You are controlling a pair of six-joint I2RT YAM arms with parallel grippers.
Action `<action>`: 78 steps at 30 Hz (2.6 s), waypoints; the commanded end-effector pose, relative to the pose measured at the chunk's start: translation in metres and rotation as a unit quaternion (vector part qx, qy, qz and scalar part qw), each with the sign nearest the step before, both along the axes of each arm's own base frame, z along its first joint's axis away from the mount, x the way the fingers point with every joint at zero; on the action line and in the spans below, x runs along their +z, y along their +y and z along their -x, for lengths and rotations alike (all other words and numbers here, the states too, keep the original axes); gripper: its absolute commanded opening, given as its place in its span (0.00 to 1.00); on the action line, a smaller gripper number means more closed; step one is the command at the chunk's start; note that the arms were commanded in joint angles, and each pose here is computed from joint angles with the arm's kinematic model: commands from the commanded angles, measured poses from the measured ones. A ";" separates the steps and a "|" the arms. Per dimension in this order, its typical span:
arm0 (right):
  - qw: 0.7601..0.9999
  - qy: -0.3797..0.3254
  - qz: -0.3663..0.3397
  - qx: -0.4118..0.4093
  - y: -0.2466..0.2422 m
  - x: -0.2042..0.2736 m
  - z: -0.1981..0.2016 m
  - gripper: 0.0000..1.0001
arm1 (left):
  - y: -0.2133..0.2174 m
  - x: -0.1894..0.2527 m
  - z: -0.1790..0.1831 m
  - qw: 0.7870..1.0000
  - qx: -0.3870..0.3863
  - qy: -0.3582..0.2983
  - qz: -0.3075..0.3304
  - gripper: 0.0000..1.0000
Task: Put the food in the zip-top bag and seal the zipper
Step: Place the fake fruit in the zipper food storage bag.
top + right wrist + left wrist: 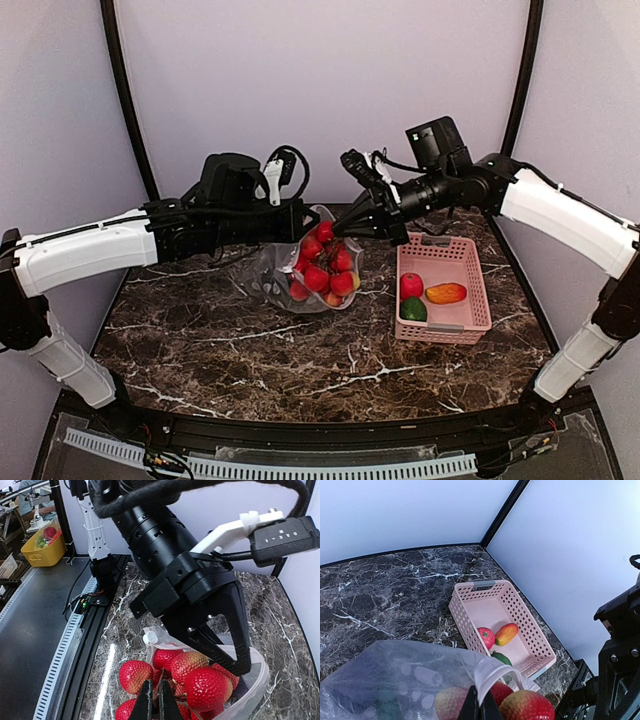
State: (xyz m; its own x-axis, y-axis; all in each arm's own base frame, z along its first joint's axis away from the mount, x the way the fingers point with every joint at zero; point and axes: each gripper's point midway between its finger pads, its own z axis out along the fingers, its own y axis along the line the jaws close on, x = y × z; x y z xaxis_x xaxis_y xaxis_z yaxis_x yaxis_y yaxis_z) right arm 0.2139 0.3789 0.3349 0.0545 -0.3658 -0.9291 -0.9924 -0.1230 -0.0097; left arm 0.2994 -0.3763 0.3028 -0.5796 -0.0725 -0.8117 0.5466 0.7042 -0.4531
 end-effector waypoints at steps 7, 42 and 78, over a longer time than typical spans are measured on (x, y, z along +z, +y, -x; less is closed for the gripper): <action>0.997 -0.053 -0.018 0.061 -0.006 0.025 0.031 0.00 | -0.002 -0.005 -0.004 1.000 0.005 0.001 0.006 0.01; 0.996 -0.087 0.017 0.033 -0.003 0.000 0.015 0.00 | -0.007 -0.008 -0.001 1.000 -0.028 0.006 0.009 0.01; 0.989 -0.107 0.099 0.021 -0.018 -0.030 0.029 0.45 | 0.058 -0.001 -0.012 0.997 0.077 -0.014 -0.002 0.01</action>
